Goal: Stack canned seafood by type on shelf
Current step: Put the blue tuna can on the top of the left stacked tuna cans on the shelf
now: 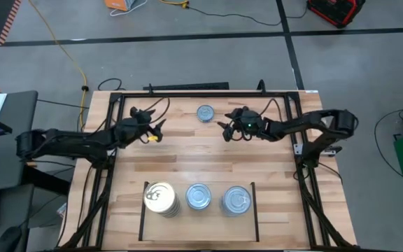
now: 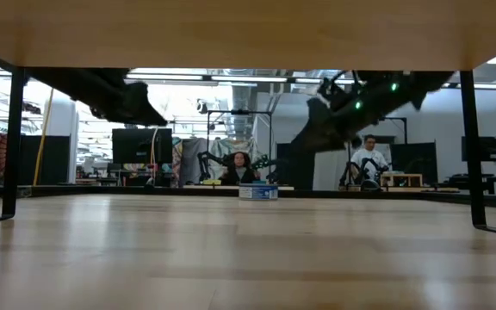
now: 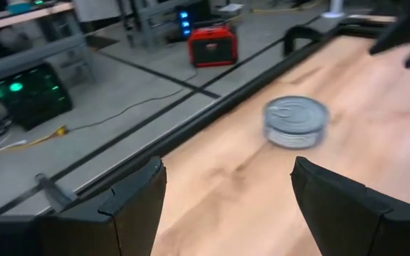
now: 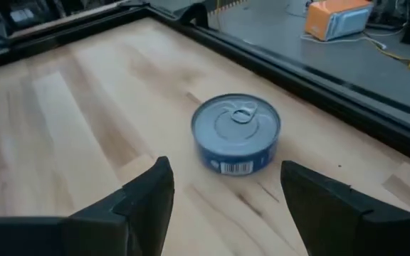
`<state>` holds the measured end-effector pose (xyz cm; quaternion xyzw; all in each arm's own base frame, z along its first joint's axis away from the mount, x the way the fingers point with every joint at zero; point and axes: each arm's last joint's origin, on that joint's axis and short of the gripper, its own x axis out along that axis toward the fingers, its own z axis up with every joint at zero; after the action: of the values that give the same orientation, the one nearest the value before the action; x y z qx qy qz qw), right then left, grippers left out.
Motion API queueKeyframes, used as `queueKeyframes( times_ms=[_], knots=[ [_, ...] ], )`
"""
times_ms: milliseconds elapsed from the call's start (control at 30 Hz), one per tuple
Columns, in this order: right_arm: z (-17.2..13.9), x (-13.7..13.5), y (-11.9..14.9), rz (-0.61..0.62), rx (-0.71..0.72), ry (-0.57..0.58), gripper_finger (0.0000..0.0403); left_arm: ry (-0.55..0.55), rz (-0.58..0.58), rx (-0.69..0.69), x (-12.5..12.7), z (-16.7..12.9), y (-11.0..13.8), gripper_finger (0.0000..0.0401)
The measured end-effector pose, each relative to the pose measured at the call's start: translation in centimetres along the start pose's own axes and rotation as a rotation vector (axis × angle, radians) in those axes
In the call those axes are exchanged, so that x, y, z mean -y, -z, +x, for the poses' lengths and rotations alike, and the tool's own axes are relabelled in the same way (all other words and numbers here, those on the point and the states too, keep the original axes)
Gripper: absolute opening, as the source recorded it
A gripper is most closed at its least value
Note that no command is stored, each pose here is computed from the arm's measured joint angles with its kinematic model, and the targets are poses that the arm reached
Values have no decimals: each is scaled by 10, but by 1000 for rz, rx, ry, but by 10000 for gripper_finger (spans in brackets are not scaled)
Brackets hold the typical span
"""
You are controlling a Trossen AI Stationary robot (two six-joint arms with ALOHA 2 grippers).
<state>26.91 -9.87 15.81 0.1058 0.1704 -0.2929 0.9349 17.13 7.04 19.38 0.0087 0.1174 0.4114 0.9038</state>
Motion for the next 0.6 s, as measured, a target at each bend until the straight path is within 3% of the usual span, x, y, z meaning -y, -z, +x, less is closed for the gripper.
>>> queueKeyframes(
  times_ms=[233, 600],
  knots=[
    [22, 0, 18, -12, -61, -10, 282, 0, 2, -37, 2, 18, 11, 288],
    [74, 9, 4, -59, -51, 66, 282, 81, -85, -74, 12, 29, 17, 288]
  ],
)
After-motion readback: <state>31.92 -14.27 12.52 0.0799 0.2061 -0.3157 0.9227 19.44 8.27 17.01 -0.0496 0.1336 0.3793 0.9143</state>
